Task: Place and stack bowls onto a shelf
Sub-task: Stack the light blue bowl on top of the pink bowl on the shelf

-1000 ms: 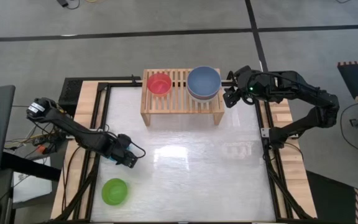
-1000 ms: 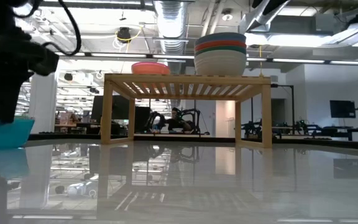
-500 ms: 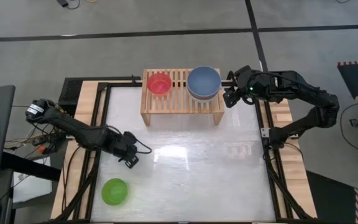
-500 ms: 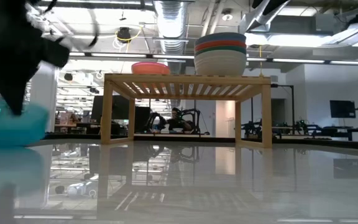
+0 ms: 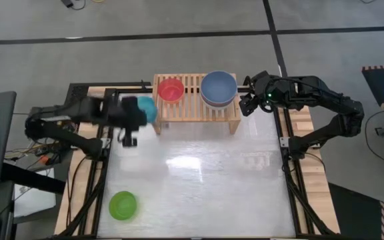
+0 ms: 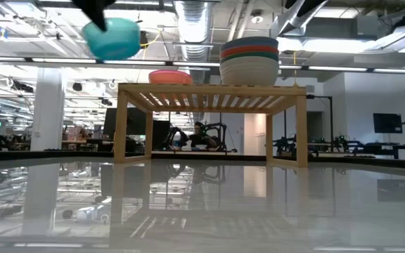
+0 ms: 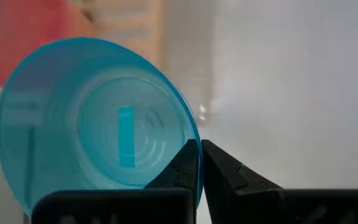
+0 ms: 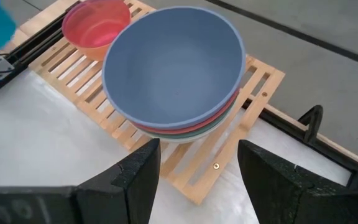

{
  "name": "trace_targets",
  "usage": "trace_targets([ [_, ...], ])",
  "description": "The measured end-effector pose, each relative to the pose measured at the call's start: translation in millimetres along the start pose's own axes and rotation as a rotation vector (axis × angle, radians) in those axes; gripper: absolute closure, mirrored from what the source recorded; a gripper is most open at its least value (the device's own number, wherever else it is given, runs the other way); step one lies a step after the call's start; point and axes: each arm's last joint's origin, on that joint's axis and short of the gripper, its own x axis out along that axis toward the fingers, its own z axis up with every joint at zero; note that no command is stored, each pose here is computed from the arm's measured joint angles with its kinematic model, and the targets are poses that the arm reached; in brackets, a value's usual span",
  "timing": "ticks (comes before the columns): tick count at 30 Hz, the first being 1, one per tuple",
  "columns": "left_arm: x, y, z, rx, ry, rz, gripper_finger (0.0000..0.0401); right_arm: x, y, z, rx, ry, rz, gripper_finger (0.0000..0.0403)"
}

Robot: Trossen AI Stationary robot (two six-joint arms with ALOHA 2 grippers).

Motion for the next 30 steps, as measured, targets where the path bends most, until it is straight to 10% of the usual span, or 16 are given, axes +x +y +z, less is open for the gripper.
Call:
trace_targets([
  [12, 21, 120, 44, 0.203, 0.014, 0.034, 0.0401, -5, 8, -5, -0.005, 0.002, 0.044, 0.0163],
  [30, 72, 147, 81, 0.273, 0.066, -0.138, 0.0381, -19, 25, -21, 0.002, 0.033, 0.126, 0.0163],
])
